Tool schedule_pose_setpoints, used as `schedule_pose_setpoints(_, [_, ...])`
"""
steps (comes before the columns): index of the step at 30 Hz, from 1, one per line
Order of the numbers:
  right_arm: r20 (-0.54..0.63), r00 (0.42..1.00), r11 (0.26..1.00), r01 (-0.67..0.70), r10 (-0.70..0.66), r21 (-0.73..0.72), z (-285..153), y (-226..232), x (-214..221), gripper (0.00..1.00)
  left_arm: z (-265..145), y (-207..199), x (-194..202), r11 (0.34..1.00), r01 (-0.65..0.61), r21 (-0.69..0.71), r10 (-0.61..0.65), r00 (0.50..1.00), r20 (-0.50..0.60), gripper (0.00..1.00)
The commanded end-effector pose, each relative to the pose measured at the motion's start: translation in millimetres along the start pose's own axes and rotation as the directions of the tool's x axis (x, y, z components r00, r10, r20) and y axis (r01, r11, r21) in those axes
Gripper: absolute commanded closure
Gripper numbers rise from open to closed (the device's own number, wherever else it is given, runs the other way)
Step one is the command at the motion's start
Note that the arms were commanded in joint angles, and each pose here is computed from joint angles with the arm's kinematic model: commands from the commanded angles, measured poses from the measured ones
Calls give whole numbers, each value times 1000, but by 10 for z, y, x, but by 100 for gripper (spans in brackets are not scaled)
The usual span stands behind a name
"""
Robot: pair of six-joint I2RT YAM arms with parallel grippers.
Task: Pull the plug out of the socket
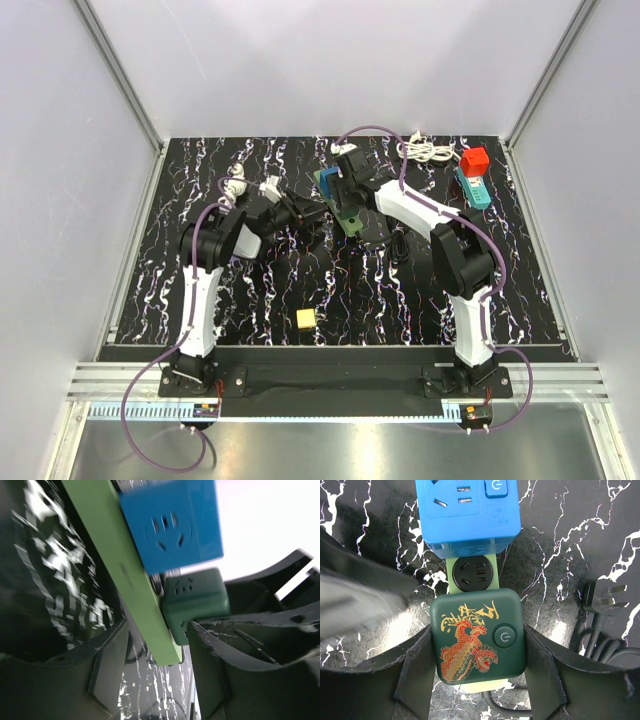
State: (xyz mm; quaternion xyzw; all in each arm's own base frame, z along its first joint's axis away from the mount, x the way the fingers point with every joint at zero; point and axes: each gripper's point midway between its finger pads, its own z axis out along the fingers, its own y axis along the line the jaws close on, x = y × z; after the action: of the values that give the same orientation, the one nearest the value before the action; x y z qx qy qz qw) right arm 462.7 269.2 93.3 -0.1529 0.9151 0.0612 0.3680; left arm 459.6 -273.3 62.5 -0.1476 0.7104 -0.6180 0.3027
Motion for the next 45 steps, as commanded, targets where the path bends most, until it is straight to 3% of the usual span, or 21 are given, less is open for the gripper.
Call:
schedule_pose_setpoints(1, [194,979,997,-59,69,-55,-347,95,-671,100,69,-150,-22,1000,-9,23,7,999,49,46])
schedule_pose_setpoints(4, [203,976,995,-60,75,-82,-390,131,-707,100,109,-152,8,1000,0,7,0,998,56,40])
schedule_pose_setpoints(12, [190,977,988,-73,99,-139,-400,232,-667,100,271,-8,99,998,8,-63,-5,999,45,39])
schedule_pose_setpoints(20, [192,978,988,-60,87,-145,-485,225,-620,100,317,-8,13,998,21,-55,-16,997,80,53])
schedule_pose_setpoints(27, [180,981,989,-49,75,-143,-485,207,-543,100,341,5,18,999,27,-42,-24,998,65,46])
schedule_pose_setpoints(32, [186,979,987,-53,82,-153,-488,237,-588,100,355,129,80,997,46,-68,-42,997,62,49])
schedule_pose_setpoints(39, [177,979,982,-67,99,-178,-458,291,-587,100,399,125,102,997,52,-49,-50,997,51,61])
schedule_pose_setpoints(45, [159,981,979,-77,108,-191,-382,327,-535,100,429,103,102,998,48,-36,-46,998,43,61])
